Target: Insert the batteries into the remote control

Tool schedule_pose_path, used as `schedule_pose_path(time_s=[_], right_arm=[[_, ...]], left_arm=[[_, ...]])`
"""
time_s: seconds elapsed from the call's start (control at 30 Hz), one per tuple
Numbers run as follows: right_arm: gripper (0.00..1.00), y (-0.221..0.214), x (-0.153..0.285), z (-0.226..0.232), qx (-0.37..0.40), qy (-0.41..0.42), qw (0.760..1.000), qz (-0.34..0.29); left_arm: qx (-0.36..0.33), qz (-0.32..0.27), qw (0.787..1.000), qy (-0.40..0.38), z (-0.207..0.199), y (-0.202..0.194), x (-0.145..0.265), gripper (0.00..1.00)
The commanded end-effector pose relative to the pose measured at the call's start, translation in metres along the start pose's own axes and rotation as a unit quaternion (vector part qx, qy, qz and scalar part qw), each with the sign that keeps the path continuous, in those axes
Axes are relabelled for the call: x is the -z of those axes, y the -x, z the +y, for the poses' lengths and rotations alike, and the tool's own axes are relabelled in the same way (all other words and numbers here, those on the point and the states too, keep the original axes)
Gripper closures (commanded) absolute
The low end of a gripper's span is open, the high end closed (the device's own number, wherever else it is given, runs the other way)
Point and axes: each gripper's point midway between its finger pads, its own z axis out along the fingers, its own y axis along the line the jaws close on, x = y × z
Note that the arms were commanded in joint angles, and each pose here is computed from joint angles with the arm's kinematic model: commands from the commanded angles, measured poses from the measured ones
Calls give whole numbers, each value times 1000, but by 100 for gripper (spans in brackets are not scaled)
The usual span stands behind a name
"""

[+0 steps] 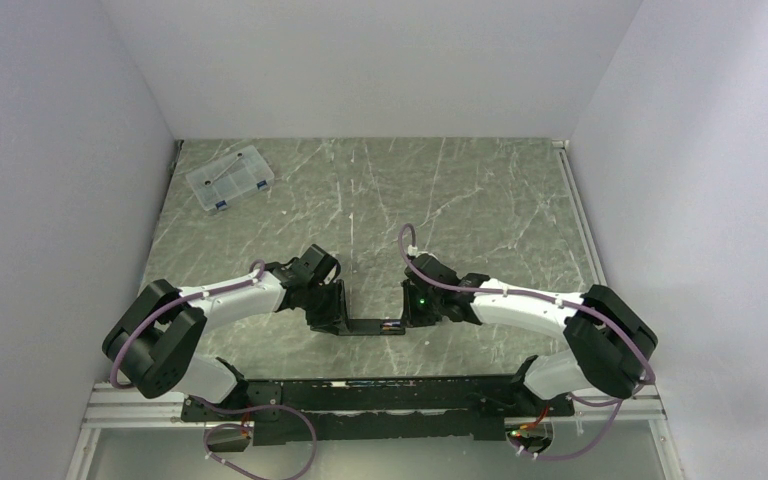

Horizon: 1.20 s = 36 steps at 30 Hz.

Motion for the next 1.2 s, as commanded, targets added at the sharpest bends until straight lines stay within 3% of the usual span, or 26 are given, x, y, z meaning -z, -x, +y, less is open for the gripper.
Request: schedule_pose_path(time_s=[0.0, 0.53, 1.17], right_arm=[[89, 18, 0, 21, 8, 33, 999, -17], [91, 7, -10, 31, 31, 48, 998, 27], [80, -7, -28, 9, 81, -92, 989, 83]], left_arm=[[-13, 2, 1000, -3, 2, -4, 2, 59], [-16, -1, 1000, -7, 0, -2, 2, 60], [-25, -7, 1000, -8, 3, -4, 6, 60]])
